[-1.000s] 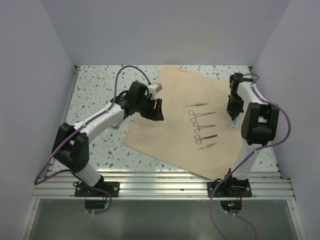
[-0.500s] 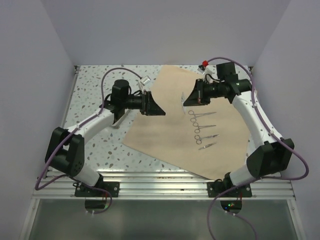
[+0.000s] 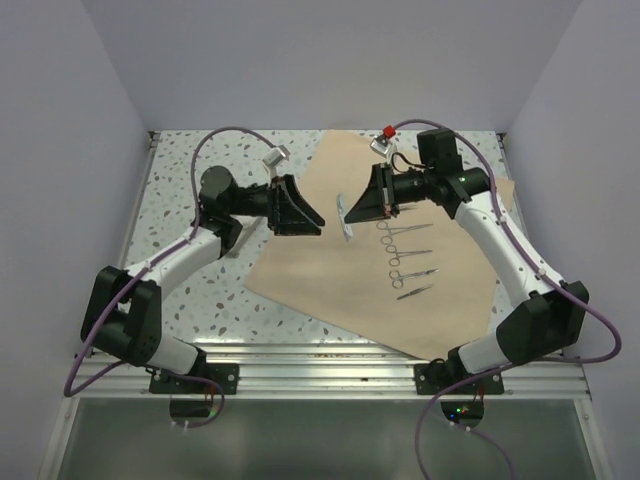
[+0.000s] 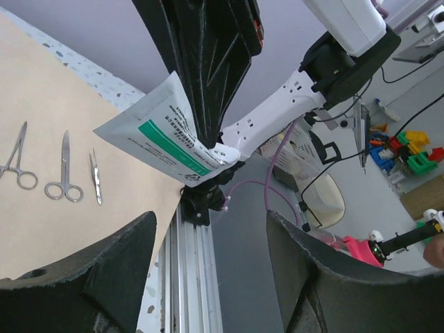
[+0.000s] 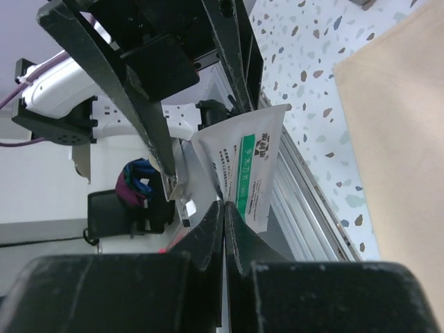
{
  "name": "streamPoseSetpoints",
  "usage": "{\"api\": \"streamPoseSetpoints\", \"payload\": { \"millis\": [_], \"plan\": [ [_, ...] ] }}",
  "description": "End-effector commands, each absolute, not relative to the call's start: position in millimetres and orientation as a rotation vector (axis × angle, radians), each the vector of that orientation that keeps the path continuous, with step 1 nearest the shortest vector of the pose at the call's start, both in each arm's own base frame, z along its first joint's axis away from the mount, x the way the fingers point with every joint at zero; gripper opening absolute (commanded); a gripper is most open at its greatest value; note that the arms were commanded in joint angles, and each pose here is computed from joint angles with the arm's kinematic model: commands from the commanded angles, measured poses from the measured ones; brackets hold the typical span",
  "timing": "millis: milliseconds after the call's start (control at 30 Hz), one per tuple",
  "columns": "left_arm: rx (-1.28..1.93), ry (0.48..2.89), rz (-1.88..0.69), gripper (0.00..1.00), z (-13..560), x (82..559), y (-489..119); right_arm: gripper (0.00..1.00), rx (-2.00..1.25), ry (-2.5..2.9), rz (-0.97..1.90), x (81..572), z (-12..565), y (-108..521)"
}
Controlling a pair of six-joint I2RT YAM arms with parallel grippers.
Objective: Prepare the surgical pack
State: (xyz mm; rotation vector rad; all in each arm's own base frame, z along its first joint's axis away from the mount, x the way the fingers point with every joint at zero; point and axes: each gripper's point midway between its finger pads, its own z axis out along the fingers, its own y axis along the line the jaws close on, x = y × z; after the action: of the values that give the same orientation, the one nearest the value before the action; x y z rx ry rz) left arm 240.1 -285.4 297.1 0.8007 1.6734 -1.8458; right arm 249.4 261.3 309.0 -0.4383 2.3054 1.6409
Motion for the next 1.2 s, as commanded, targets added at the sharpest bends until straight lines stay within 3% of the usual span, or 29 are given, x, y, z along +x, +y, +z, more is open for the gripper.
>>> {"api": "streamPoseSetpoints", "payload": {
  "millis": [0, 800, 1067, 1167],
  "plan": [
    [0.893, 1.548, -1.822, 0.69, 313.7, 232.0, -280.1, 0.0, -0.489, 2.208, 1.715, 232.2, 339.3, 260.1],
    [0.807, 1.341, -1.949, 0.77, 344.0, 237.8, -311.9, 0.0, -0.513, 2.139, 1.845, 221.8, 356.6, 273.3],
    [0.812, 1.267, -2.035, 0.67, 351.9, 224.7, -306.0, 0.0, -0.504, 2.153, 1.841, 223.6, 349.6, 273.3],
    [0.818, 1.231, -2.05, 0.58, 354.8, 221.1, -303.3, 0.0, -0.503, 2.156, 1.832, 224.9, 347.9, 273.9]
  ]
}}
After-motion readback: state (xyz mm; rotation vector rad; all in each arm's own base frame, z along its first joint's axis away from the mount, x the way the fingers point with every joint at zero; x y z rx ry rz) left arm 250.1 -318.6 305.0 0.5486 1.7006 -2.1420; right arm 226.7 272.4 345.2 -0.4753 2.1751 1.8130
